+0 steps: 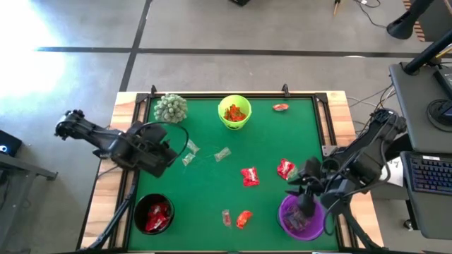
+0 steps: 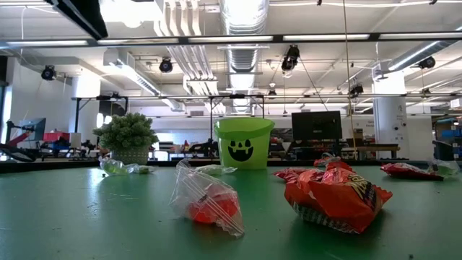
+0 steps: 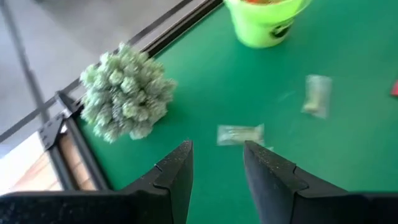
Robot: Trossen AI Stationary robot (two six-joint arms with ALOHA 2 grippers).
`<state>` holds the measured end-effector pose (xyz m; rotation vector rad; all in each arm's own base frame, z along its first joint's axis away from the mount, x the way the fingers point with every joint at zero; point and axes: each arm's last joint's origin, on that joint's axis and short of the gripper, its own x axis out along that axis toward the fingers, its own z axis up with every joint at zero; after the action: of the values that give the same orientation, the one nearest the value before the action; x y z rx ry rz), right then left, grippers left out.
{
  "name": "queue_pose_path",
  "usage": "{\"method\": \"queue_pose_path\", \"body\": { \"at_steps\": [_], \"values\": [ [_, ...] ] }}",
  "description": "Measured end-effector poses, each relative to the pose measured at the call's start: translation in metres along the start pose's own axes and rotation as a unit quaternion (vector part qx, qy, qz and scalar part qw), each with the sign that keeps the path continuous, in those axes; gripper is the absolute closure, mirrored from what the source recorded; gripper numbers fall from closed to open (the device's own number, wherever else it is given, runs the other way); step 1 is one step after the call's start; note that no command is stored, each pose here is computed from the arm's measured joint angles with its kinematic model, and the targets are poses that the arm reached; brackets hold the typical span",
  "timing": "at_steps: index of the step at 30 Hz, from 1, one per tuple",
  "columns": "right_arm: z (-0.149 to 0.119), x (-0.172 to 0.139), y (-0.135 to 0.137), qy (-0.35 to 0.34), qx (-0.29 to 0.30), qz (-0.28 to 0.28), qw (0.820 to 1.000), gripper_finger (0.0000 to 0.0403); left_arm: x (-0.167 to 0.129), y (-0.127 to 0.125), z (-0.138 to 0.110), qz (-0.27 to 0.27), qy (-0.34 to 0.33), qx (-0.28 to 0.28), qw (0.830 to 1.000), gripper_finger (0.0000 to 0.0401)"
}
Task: Organize candy in baskets
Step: Put the green candy into the violet bucket
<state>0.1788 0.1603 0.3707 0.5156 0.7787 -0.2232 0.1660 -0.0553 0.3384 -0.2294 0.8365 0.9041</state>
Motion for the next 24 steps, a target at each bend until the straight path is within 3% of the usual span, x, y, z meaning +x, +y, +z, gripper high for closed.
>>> {"method": "queue_pose_path", "body": {
  "at_steps": [6, 14, 24],
  "values": [
    [0.006, -0.007, 0.002, -0.015, -0.033, 0.005, 0.999, 0.0261, 0.027, 0.002, -0.012, 0.009, 0.041, -0.009, 0.999, 0.0276],
    [0.007, -0.005, -0.004, -0.022, -0.044, -0.027, 0.998, 0.0261, 0.070, -0.001, -0.032, -0.061, 0.090, 0.006, 0.994, 0.0276],
    [0.010, -0.004, -0.005, -0.025, -0.037, -0.031, 0.999, 0.0261, 0.118, -0.001, -0.047, -0.168, 0.155, 0.000, 0.973, 0.0276]
  ]
}}
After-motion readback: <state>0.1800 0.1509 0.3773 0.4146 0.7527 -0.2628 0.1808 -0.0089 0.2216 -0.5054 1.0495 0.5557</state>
